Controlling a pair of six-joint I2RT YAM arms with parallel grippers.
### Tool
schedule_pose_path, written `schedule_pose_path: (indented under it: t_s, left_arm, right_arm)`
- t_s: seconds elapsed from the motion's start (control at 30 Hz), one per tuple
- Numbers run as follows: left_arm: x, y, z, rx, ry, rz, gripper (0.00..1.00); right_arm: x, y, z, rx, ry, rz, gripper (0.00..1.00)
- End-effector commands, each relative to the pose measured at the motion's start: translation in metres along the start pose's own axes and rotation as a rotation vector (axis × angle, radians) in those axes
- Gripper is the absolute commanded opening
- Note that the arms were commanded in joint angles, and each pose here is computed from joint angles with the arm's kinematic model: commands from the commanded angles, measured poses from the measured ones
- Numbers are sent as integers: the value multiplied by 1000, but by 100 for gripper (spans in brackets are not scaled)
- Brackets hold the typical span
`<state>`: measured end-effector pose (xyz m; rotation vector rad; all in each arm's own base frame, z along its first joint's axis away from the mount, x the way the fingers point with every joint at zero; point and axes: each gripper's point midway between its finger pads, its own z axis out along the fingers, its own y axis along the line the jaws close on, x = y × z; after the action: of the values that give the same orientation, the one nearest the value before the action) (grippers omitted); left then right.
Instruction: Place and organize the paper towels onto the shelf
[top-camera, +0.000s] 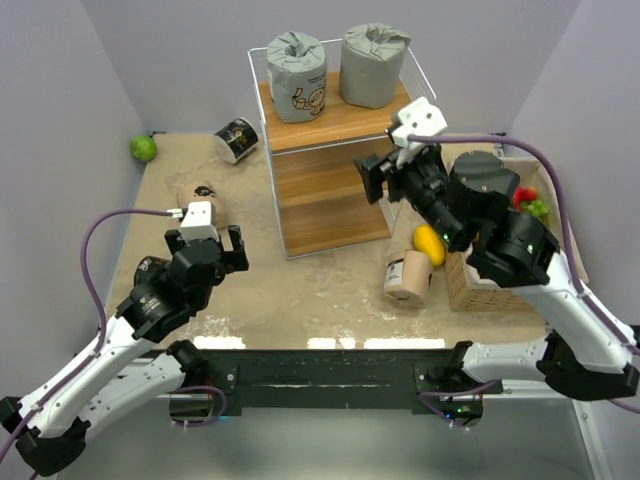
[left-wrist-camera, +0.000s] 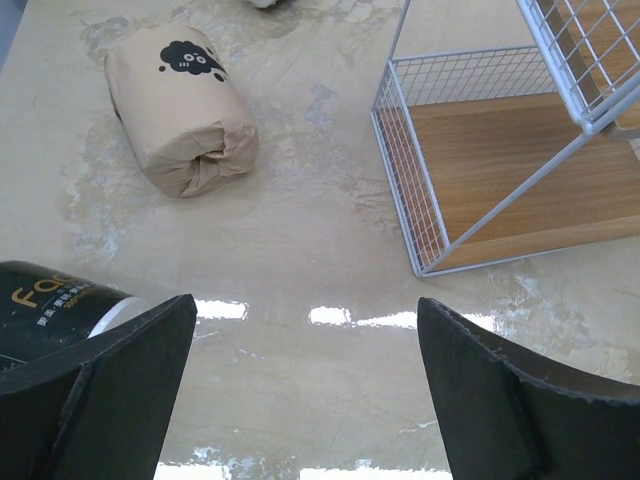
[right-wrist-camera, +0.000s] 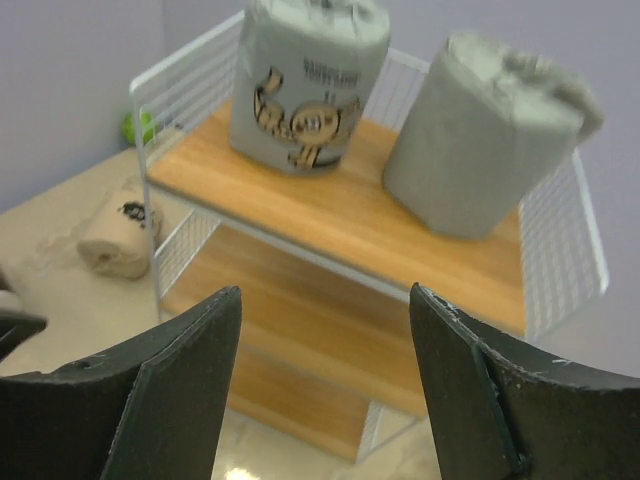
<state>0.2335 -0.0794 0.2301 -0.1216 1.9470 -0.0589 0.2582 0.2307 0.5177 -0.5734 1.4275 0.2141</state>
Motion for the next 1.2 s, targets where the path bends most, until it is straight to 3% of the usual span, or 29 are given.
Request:
schedule_pose_path:
  t_s: [0.0,0.17,0.33,0.5,0.63,0.87,1.0,1.17]
  left_arm:
    - [-2,-1,4,-13,-11,-3,97]
    - [-3,-2,3,-6,-11,-6,96]
    - [-4,-2,2,-3,-20,-11,97]
    - [-5,-2,1,3,-20,-13,97]
    - [-5,-5,1,22,-23,-15,97]
    - [-4,-9,2,36,-15,-5,97]
    - [-4,-7,1,34,-17,-5,97]
    - [-8,-5,-3,38,-37,-21,97]
  right_arm:
    - [80,17,-26,14,203,233,71]
    - [145,23,-60,42,330,356,71]
    - [206,-6,-89,308,418,447,72]
    - [261,-8,-100,433,508,440,73]
    - [284,-7,-98,474,556,395,74]
    - [350,10,-81,503,646,469,72]
    - [369,13,-70,488,657,547,70]
    - [393,14,-76,516,711,534,69]
